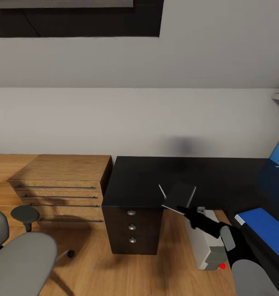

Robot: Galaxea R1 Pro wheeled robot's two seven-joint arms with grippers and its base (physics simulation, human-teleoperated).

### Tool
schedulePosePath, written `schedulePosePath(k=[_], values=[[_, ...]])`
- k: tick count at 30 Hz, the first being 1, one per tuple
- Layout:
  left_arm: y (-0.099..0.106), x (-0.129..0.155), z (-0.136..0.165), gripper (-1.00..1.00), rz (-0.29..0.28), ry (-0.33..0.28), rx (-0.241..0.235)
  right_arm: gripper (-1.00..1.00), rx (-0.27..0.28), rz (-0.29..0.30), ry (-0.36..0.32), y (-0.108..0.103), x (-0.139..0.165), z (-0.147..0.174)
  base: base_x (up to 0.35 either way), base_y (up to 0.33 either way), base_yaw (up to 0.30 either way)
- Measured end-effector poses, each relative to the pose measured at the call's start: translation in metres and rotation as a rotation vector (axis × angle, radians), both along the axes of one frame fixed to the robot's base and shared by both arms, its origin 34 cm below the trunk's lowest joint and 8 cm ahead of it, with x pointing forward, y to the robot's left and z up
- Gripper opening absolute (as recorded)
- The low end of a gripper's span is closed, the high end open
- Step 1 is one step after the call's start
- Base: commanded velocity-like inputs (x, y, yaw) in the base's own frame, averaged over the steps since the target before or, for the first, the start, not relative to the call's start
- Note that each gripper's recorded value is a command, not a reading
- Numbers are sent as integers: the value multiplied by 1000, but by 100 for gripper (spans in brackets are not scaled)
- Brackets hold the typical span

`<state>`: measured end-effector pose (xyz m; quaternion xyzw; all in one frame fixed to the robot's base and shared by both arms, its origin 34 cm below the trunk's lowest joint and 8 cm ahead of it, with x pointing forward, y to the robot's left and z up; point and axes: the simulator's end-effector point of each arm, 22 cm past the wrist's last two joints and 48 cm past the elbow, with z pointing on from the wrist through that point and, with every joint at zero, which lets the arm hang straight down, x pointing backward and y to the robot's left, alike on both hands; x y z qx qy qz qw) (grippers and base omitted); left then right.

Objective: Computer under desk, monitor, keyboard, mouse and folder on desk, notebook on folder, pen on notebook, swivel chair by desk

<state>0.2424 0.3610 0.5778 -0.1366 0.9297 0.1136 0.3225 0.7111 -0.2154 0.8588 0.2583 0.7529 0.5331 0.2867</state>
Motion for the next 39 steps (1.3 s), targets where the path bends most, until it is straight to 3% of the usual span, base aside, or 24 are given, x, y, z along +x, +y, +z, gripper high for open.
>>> schedulePosePath(k=[6, 19, 23, 26, 32, 39], values=[[-28, 44, 4, 100, 1, -75, -40, -100, -5, -2, 0, -3, 0, 0, 0, -3, -27], [-82, 135, 13, 100, 2, -70, -184, -100, -21, -9, -5, -12, 1, 0, 0, 0, -255], [-87, 132, 10, 100, 4, -53, -197, -100, -45, -23, -18, -23, 3, 1, 0, 0, -285], [-89, 108, -2, 100, 8, 0, -206, -100, -73, -45, -47, -30, 7, 2, 0, 0, -282], [-70, 102, -1, 100, 11, -20, -170, -100, -105, -70, -82, -37, 11, 4, 0, 0, -275], [-66, 102, 0, 100, 11, -27, -163, -100, -106, -87, -88, -43, 12, 7, 0, 0, -272]])
